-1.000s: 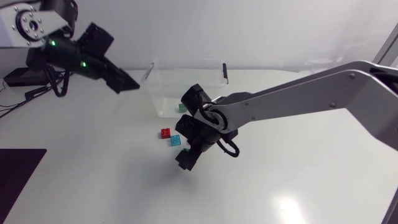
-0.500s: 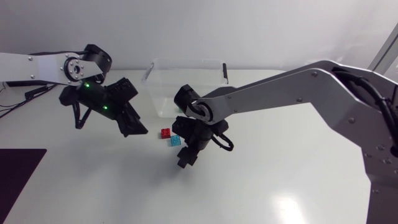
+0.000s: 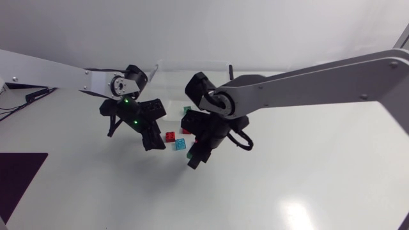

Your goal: Place the duplo bricks in the container

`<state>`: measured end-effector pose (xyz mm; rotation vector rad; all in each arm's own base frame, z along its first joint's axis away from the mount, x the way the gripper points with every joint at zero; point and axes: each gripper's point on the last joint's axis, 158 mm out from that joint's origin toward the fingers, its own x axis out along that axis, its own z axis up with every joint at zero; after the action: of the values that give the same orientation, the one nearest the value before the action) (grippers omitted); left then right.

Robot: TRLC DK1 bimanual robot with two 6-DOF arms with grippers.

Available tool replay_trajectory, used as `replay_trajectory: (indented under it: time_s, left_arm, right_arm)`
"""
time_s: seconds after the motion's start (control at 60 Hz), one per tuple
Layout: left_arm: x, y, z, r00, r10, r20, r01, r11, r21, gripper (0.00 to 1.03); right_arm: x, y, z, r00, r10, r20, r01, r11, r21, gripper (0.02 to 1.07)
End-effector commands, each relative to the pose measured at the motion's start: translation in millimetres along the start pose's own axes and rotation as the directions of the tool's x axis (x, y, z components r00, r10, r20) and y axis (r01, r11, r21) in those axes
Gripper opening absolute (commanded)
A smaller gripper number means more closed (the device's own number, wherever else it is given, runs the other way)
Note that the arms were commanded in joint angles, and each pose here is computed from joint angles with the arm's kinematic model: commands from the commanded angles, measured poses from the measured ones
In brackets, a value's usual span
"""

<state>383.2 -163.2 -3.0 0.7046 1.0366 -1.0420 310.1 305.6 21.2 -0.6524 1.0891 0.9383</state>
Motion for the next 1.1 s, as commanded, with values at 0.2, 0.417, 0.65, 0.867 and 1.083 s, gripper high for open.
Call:
replay_trajectory:
  time_s: [0.2,0.417,0.65,0.867,1.083]
  left_arm:
    - [29,22,11,1.000,0.021,0.016,-0.023,0.989,0.143,0.86]
    - [38,25,14,0.999,0.023,0.022,-0.027,0.976,0.216,0.76]
    - [44,16,14,1.000,-0.005,0.021,0.000,0.970,0.242,0.17]
    - [44,9,11,0.999,-0.029,0.028,0.020,0.966,0.256,0.09]
    - [26,6,4,0.999,-0.019,0.049,0.007,0.973,0.229,0.09]
  right_arm:
    - [-68,19,-4,0.997,-0.010,0.079,0.009,1.000,0.012,0.19]
    - [-116,11,17,0.981,-0.049,0.185,0.045,0.999,0.023,0.19]
    - [-150,-45,53,0.928,-0.160,0.336,0.113,0.981,0.156,0.19]
    - [-164,-94,80,0.876,-0.246,0.414,0.148,0.956,0.254,0.20]
    - [-161,-134,103,0.832,-0.316,0.455,0.181,0.931,0.316,0.20]
